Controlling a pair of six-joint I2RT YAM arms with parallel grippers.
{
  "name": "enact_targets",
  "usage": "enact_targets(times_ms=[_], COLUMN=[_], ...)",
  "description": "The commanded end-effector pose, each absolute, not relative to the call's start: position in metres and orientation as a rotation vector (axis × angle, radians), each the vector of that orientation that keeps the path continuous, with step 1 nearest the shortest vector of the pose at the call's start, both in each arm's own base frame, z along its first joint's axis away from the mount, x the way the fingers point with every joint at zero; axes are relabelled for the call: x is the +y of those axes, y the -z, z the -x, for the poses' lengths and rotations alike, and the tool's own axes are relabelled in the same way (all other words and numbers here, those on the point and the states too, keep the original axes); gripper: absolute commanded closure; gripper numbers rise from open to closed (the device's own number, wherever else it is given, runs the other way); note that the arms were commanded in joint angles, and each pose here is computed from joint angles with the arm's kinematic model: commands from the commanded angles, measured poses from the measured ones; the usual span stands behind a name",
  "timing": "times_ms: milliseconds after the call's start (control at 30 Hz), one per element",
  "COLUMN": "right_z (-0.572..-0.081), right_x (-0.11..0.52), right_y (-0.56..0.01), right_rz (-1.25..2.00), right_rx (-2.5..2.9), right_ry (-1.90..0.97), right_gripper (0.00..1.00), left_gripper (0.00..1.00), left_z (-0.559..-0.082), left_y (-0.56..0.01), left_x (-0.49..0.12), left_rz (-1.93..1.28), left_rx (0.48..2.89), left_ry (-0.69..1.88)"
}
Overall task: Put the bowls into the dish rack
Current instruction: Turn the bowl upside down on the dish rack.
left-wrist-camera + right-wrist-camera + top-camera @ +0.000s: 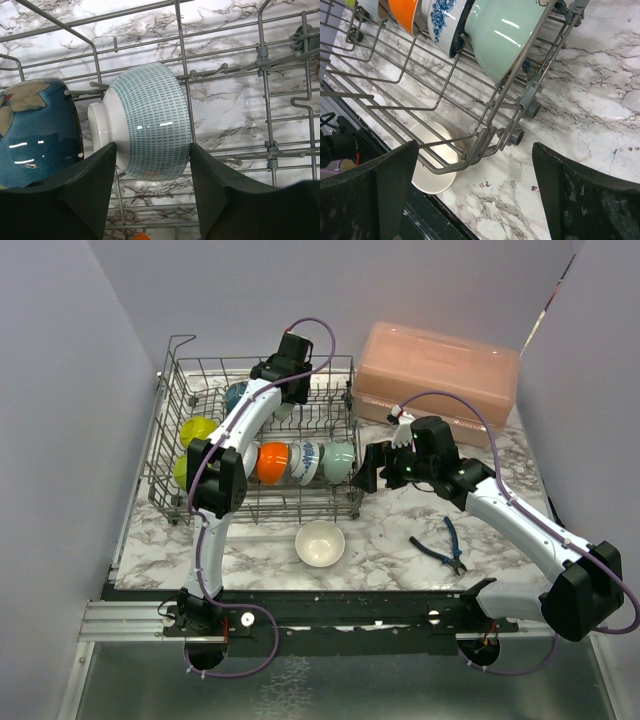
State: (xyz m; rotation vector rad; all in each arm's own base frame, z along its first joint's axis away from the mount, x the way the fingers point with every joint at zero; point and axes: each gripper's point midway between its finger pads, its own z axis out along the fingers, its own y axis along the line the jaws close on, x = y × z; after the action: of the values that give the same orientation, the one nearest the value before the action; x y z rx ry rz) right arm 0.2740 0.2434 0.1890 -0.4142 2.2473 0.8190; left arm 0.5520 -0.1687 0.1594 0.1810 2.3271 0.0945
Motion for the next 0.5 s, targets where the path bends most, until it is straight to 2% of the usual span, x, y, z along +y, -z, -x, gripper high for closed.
enact_targets(times_ms=[0,233,367,467], right_z=[-0.269,-0.267,-0.266,-0.264], right_x=[0.242,0.242,0.242,0.241], right_y=[-0.194,-0.199,-0.199,-0.2], right_rz=[0.435,0.431,0.424,0.424], right_rx=[2.238,2.221,2.215,2.211], right_ry=[-0.821,-0.833,-0.839,-0.845], right_gripper=[0.0,0.0,0.0,0.0], left_gripper=[0.39,0.29,0.18,0.02], left_z=[-0.532,-0.538,-0.543,-0.541], left_y=[-0.109,-0.14,-0.177,-0.209], left_x=[-0.141,-0.164,-0.173,-0.182], left_rz=[-0.18,-0.212,-0.2,-0.208], left_rx=[2.502,2.441,2.363,2.294], left_ry=[-0.13,0.034,0.109,0.181])
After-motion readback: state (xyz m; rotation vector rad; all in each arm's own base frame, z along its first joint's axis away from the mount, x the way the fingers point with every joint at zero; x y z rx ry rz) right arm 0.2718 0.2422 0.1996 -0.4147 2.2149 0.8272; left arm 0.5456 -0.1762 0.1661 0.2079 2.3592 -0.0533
